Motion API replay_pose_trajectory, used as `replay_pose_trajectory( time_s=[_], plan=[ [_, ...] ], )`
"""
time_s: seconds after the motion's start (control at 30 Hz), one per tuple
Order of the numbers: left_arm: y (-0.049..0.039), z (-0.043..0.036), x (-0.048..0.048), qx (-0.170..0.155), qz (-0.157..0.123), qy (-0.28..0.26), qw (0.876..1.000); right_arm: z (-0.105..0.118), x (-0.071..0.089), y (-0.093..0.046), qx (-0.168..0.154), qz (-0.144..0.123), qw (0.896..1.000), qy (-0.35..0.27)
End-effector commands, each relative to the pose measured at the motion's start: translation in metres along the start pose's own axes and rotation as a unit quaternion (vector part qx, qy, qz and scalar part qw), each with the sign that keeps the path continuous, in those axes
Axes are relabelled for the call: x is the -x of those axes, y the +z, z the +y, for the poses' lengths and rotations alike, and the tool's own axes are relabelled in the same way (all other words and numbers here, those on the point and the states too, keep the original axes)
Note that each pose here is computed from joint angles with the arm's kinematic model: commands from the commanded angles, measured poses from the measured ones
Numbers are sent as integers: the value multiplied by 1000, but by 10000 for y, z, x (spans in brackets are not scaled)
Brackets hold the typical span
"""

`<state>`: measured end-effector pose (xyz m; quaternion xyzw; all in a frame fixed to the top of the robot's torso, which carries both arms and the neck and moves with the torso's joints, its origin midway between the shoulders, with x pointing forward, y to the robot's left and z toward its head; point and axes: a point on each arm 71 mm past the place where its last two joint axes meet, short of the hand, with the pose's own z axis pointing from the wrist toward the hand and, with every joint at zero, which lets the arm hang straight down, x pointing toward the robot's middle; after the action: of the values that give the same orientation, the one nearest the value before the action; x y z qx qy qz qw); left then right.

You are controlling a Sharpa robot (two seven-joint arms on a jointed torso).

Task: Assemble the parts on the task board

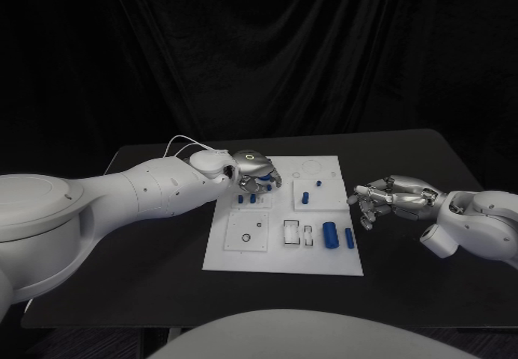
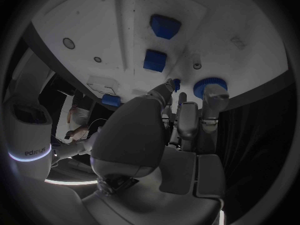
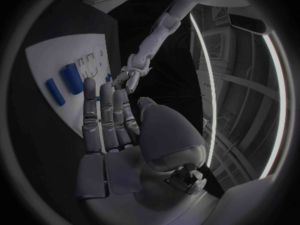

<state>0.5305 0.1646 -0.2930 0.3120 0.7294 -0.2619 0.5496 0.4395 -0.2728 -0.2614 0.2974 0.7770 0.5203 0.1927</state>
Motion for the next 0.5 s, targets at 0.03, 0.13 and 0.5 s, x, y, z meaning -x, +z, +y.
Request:
replay_pose_trajectory(
  time_s=[0.03,0.13,0.5],
  plan=[
    [18,-6,-14,4,8,0,1000,-7,-16,4,-1,5,1000,2],
    [24,-4,-19,7,9,0,1000,-7,-19,9,-1,6,1000,2],
    [32,9,-29,13,11,0,1000,-7,-25,13,-2,8,1000,2]
  ],
)
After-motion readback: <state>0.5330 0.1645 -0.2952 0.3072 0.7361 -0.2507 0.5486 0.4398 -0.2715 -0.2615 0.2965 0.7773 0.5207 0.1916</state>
